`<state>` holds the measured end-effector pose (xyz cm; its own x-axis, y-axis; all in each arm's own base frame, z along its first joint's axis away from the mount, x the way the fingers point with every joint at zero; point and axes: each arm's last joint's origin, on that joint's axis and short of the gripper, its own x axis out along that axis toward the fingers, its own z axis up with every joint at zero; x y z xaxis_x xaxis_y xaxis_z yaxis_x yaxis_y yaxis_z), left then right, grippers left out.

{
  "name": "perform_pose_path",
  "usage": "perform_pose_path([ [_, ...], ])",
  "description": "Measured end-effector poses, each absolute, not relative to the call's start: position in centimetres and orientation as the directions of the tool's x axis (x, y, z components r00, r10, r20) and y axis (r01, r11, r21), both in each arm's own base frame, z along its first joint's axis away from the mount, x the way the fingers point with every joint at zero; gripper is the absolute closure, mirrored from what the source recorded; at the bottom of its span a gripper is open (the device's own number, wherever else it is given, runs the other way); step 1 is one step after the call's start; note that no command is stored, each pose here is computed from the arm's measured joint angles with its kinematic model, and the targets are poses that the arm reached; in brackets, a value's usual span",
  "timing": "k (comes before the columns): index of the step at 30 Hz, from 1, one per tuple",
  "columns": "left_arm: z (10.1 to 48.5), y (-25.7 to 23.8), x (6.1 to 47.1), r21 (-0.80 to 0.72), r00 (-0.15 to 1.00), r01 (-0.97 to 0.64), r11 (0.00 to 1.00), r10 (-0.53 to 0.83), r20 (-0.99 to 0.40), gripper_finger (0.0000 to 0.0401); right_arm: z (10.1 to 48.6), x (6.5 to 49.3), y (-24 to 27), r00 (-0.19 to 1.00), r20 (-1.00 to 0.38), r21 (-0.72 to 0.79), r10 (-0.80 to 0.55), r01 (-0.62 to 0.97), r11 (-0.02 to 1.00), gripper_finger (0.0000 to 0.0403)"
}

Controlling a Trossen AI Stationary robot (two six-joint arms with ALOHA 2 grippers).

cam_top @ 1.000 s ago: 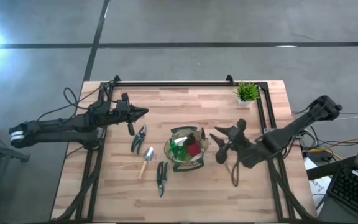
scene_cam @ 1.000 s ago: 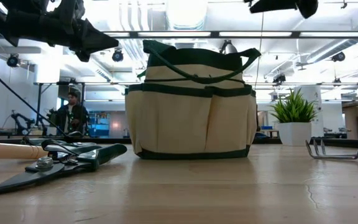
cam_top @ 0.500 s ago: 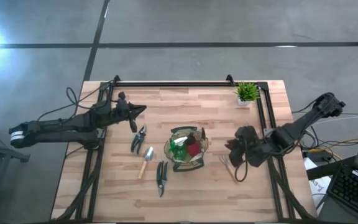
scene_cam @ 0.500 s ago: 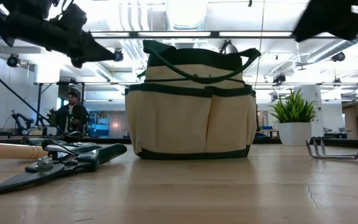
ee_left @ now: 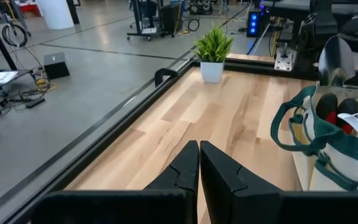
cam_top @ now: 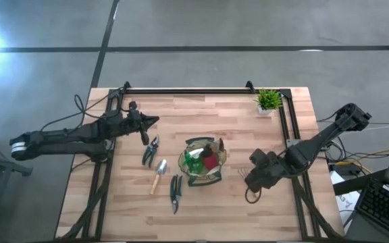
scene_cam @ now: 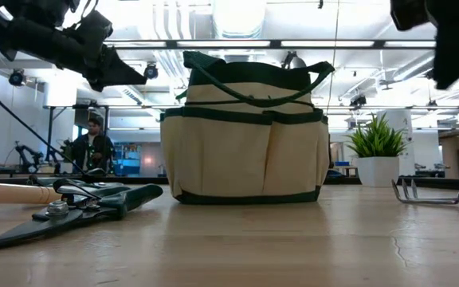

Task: Pick & Place Garden tools in Gardening bag
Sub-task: Put the brown hand rake into the white gardening bag

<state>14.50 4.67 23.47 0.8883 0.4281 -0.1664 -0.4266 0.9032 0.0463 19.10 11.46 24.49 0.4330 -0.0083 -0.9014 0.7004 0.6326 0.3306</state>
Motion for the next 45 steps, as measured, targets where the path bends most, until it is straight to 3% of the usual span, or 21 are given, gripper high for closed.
perform_pose_path([
  [28, 23.4, 4.7, 14.5, 0.046, 0.888, -0.427, 0.903, 0.428, -0.167, 0.0382, 18.4, 21.6, 13.1, 0.137, -0.99, 0.1, -0.032, 0.845, 0.526, 0.0297],
  [45, 23.4, 4.7, 14.5, 0.047, 0.887, -0.426, 0.903, 0.428, -0.172, 0.0382, 16.4, 22.9, 12.5, 0.062, -0.998, 0.037, -0.029, 0.847, 0.53, 0.023],
])
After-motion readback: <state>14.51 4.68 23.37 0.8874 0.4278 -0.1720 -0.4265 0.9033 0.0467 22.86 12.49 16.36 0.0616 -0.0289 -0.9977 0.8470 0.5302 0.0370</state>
